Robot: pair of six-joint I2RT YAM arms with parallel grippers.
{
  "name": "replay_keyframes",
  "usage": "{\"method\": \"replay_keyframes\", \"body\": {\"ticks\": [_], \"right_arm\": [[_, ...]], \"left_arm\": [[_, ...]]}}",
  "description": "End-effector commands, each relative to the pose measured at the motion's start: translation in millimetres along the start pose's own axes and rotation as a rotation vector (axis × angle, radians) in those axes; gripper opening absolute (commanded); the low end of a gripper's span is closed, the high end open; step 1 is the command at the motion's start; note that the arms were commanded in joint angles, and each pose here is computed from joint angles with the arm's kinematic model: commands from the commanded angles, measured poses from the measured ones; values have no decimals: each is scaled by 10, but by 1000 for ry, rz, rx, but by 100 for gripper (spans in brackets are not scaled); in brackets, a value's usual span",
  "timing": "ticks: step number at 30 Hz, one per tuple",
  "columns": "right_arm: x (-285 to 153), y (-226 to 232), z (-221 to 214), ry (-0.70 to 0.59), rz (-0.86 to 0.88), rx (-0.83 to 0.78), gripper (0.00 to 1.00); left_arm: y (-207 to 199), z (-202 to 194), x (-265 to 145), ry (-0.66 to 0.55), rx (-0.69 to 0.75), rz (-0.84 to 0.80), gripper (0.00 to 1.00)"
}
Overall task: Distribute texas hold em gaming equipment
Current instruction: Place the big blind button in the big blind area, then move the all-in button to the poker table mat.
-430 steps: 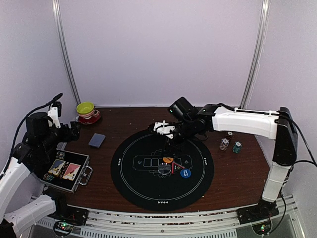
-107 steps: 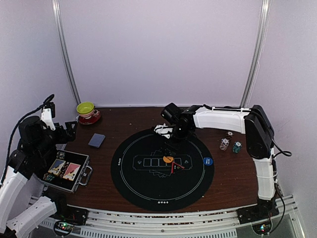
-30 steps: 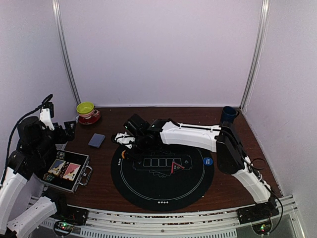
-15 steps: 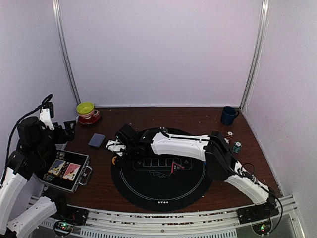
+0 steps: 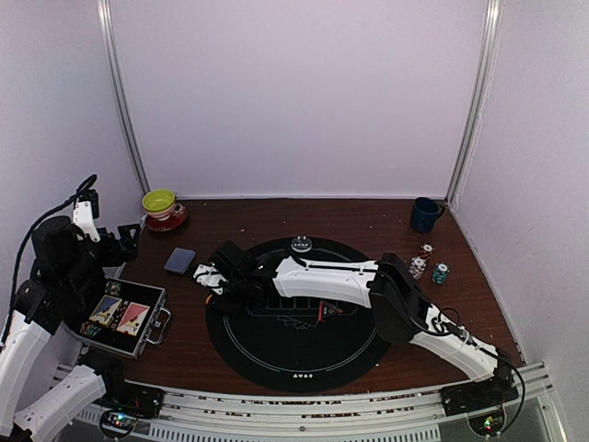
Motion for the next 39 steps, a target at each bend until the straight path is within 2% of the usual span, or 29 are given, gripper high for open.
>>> {"method": "replay_keyframes", "body": {"ticks": [1, 5, 12, 13, 19, 26, 34, 39], "right_arm": [[45, -17, -34, 22, -60, -24, 65], [-58, -23, 35, 17, -52, -41, 74], [-702, -107, 306, 10, -29, -83, 99], [-810, -119, 323, 18, -28, -95, 100], [-1450, -239, 60, 58, -35, -90, 100], [-1982, -471, -633, 154, -90, -148, 100], [-2060, -1191, -1328, 268, -275, -65, 100], [-1864, -1255, -1611, 357, -281, -64, 100]], "left_arm": [[1, 50, -4, -30, -11, -4, 98], [0, 51, -7, -31, -10, -5, 98], [-1, 49, -8, -31, -10, -6, 98], [1, 49, -5, -32, -11, -5, 98], [-4, 37, 12, -23, -10, -7, 98], [-13, 46, -5, -28, -10, -15, 98], [-2, 46, -10, -32, -9, -8, 98], [0, 52, -16, -36, -10, -7, 98]]}}
Point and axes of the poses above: each gripper's point midway between its finger pads, its own x axis out along the fingers, its own y axis along the line the jaws close on, z = x × y, the point moved 5 cm from there along -x, back along the fingers, and after that the axes turned 6 degrees about -x, right-handed, at the moved point
